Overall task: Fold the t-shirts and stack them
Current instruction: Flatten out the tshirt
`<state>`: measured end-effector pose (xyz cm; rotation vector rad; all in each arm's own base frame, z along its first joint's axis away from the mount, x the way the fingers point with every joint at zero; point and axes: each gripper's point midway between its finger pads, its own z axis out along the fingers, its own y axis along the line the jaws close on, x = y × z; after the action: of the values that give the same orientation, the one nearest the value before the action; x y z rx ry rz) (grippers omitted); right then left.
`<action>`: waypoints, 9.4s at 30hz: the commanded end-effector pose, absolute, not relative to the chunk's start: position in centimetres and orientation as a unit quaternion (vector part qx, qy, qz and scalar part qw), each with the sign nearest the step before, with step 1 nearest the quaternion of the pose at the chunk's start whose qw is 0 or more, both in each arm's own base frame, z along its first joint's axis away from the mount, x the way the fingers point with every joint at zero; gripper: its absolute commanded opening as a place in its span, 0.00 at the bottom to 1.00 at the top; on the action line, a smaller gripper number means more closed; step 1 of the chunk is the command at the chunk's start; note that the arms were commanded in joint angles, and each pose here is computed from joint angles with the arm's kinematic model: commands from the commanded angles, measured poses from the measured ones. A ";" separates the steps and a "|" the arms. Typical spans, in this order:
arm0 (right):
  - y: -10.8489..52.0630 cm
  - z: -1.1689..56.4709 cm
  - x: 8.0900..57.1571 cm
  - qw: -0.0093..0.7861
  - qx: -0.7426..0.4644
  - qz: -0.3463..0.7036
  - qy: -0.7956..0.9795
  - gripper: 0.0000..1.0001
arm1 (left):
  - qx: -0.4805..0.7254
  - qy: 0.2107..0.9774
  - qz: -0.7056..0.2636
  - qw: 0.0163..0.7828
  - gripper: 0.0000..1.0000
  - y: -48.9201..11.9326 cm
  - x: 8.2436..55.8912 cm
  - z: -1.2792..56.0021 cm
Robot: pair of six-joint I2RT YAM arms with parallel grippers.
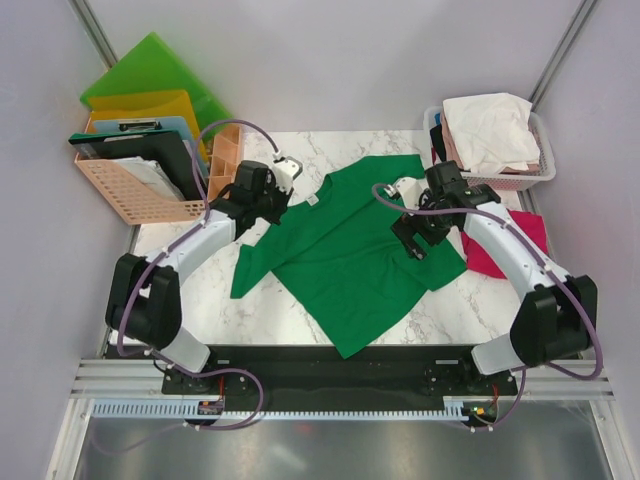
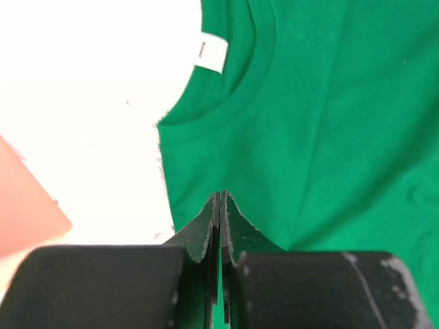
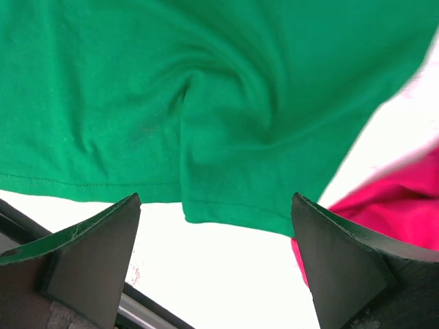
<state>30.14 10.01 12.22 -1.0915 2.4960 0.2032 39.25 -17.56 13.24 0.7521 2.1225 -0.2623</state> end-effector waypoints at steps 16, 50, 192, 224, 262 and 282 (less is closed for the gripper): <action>8.1 11.9 28.4 0.226 -0.362 0.053 0.903 0.98 | 0.323 0.851 -0.115 0.398 0.02 -21.9 46.2 12.2; 7.5 10.5 27.0 0.207 -0.325 0.065 0.920 0.98 | 0.443 0.847 -0.166 0.243 0.02 -35.3 47.4 0.9; 6.6 4.3 43.5 0.276 -0.111 0.073 0.952 0.81 | 0.145 0.824 -0.044 0.546 1.00 -1.0 34.9 22.3; 7.4 2.3 40.9 0.222 -0.120 0.134 0.958 0.00 | 0.143 0.846 -0.067 0.510 0.87 -1.3 37.1 19.5; 9.0 6.1 37.0 0.241 -0.142 0.189 0.941 0.00 | 0.290 0.908 -0.068 0.293 1.00 -18.6 56.0 6.7; 9.0 5.4 36.5 0.238 -0.145 0.190 0.941 0.00 | 0.260 0.947 -0.033 0.184 1.00 -14.8 48.6 2.0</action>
<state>35.95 8.78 4.14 -0.3776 2.6372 0.5077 51.63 -16.09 2.41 0.7343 2.5716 -0.1221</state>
